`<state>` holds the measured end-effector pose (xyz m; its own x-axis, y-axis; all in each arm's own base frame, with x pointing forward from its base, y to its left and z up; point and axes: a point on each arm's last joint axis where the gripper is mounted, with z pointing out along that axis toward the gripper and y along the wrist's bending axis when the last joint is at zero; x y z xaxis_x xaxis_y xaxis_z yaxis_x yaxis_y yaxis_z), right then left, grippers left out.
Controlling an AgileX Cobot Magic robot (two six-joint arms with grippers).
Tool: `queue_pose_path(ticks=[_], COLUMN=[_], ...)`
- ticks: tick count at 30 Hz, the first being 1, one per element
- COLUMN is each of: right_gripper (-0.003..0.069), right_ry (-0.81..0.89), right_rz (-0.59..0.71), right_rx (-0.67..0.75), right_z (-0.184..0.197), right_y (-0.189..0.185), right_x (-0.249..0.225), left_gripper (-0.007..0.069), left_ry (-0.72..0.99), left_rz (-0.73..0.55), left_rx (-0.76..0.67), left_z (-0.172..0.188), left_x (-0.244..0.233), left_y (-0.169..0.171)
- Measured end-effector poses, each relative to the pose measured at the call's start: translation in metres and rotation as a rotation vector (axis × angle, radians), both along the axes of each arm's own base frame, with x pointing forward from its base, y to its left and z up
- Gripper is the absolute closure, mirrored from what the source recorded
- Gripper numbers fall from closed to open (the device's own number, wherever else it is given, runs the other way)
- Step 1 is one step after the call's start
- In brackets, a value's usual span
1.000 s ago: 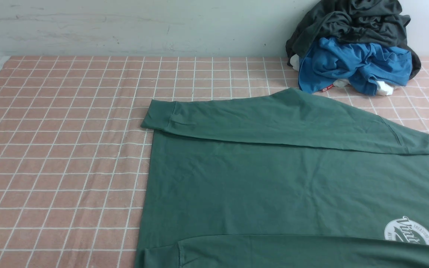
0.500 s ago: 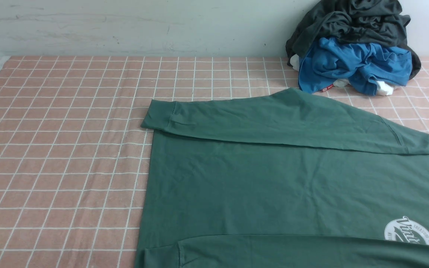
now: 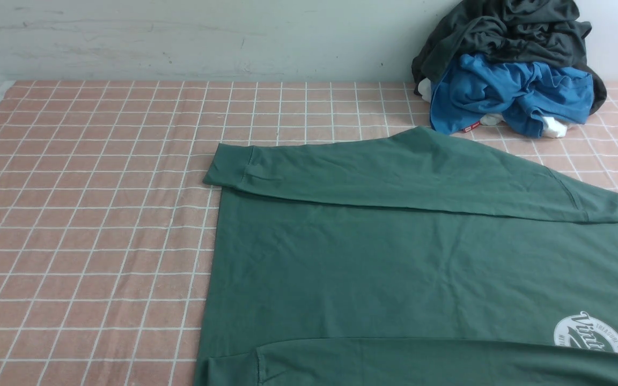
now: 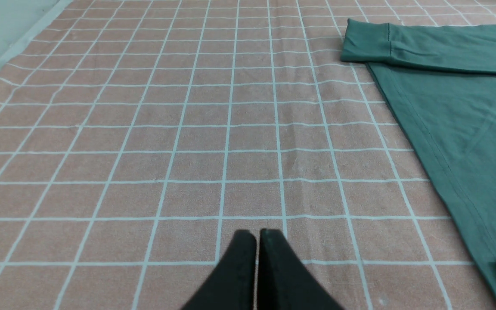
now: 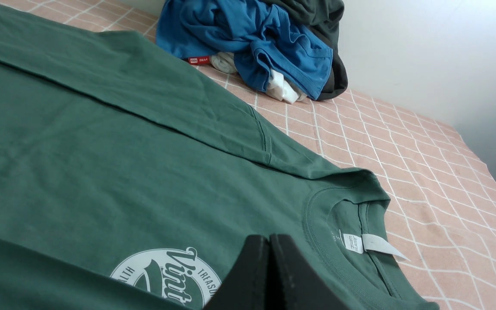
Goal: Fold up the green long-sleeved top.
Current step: Use the left arm to clamp the cuff closest to it
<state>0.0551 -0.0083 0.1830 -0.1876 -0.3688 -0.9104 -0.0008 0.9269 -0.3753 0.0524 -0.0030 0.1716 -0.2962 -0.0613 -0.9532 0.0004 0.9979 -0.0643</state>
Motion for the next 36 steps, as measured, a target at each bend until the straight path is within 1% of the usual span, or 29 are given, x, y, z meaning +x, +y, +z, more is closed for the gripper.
queue_pose_path(ticks=[4,8,18,29,31,32,36], right_gripper=[0.0676,0.0676,0.0676,0.0676,0.0676,0.0676,0.0676], right_ry=[0.000,0.000,0.000,0.000,-0.001,-0.002,-0.002], right_rz=[0.000,0.000,0.000,-0.001,-0.001,-0.003,-0.004], right_rx=[0.000,0.000,-0.001,-0.008,-0.019,-0.036,-0.051], right_z=[0.000,0.000,0.000,0.000,0.000,0.000,0.000], right_y=[0.000,0.000,0.000,0.000,0.000,-0.001,-0.001], right_x=[0.000,0.000,0.000,0.000,0.000,0.000,0.000], left_gripper=[0.0632,0.0632,0.0632,0.0632,0.0632,0.0632,0.0632], left_ry=[0.002,0.003,0.002,-0.048,-0.060,-0.072,-0.110], left_rz=[-0.003,-0.006,-0.006,0.001,0.003,0.006,0.029], left_rx=[0.081,0.131,0.143,0.137,0.117,0.074,-0.185], left_z=[0.000,0.000,0.000,0.004,0.005,0.006,0.010], left_x=[0.000,0.000,0.000,0.001,0.001,0.002,0.003], left_y=[0.002,0.003,0.003,0.003,0.003,0.002,-0.002])
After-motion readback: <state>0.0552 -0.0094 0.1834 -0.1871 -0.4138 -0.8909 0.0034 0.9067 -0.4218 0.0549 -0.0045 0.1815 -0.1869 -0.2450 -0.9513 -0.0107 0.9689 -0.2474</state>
